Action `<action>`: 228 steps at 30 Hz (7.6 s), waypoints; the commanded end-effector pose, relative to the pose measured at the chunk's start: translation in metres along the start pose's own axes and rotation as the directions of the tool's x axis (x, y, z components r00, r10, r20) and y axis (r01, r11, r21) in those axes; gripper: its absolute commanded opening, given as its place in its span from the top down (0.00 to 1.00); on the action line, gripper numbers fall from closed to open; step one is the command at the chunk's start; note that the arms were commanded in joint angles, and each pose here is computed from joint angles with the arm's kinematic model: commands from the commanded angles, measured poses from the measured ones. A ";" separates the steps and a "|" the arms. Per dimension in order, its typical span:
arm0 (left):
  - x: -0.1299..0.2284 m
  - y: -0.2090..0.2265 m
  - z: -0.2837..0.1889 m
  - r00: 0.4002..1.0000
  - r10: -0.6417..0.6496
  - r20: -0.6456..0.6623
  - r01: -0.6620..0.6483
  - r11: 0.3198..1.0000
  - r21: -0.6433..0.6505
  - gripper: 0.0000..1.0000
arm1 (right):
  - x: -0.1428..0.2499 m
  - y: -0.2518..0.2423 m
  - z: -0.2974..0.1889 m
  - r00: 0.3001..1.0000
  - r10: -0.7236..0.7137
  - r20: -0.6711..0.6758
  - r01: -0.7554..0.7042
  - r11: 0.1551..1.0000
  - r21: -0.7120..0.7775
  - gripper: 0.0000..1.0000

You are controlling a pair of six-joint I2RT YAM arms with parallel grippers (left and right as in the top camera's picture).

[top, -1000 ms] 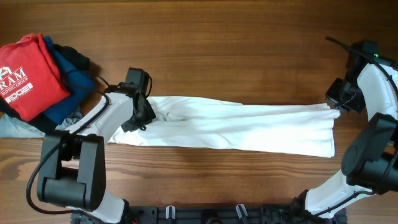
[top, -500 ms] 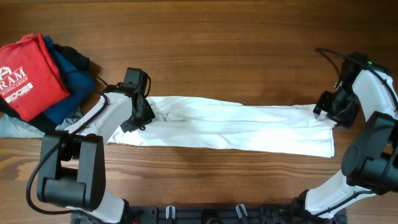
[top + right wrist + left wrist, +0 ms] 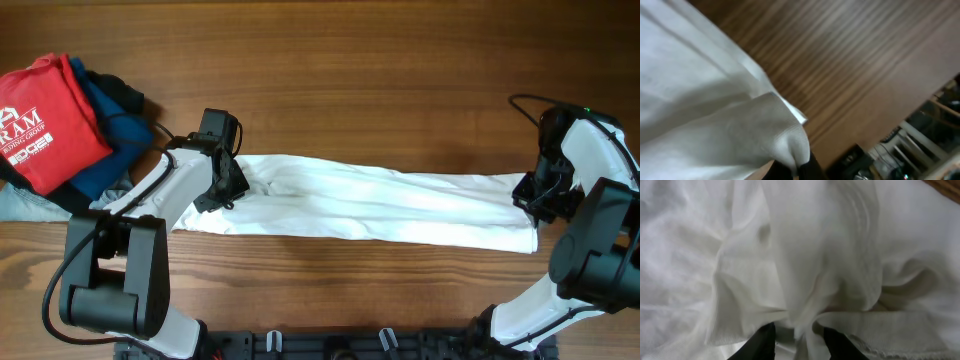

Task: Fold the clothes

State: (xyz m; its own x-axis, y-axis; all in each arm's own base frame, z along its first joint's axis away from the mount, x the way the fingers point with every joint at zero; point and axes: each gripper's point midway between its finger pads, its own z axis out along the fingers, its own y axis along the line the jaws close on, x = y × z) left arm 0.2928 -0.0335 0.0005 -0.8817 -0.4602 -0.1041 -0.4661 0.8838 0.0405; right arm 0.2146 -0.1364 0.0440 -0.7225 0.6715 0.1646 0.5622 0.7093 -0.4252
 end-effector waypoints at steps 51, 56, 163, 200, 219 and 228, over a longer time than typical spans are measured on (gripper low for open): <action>-0.008 -0.017 -0.042 1.000 -0.020 -0.008 0.021 0.992 0.127 0.61 | -0.051 0.044 -0.102 0.968 -0.088 0.233 0.178 0.899 -0.399 0.96; 0.005 -0.011 -0.042 0.998 -0.014 -0.067 0.021 0.994 0.108 0.61 | -0.036 0.076 -0.115 0.961 -0.117 0.252 0.210 0.899 -0.383 0.96; 0.021 -0.052 -0.002 0.915 0.381 -0.134 -0.310 0.875 0.371 0.96 | 0.117 0.213 -0.158 0.570 -0.595 0.566 0.810 0.525 -0.263 0.50; 0.088 -0.181 -0.139 0.786 0.607 0.118 -0.613 0.740 0.276 0.68 | 0.023 0.138 -0.136 0.802 -0.356 0.479 0.534 0.787 -0.309 0.50; -0.068 -0.156 -0.027 0.927 0.348 0.136 -0.373 0.887 0.273 0.48 | 0.227 0.277 -0.129 0.463 -0.754 0.466 0.818 0.161 -0.552 0.50; 0.016 -0.077 -0.009 0.877 0.362 -0.316 -0.353 0.931 0.087 0.55 | 0.163 0.284 -0.061 0.604 -0.662 0.443 0.797 0.519 -0.309 0.48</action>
State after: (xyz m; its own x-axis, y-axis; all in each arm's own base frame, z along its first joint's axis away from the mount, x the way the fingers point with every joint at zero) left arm 0.3495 -0.1179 0.0035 -0.9888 -0.1167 0.0925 -0.1229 0.9904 -0.0635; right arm 0.2619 0.2166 0.0214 -0.9687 -0.2473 0.0222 -0.2225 0.9043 0.3643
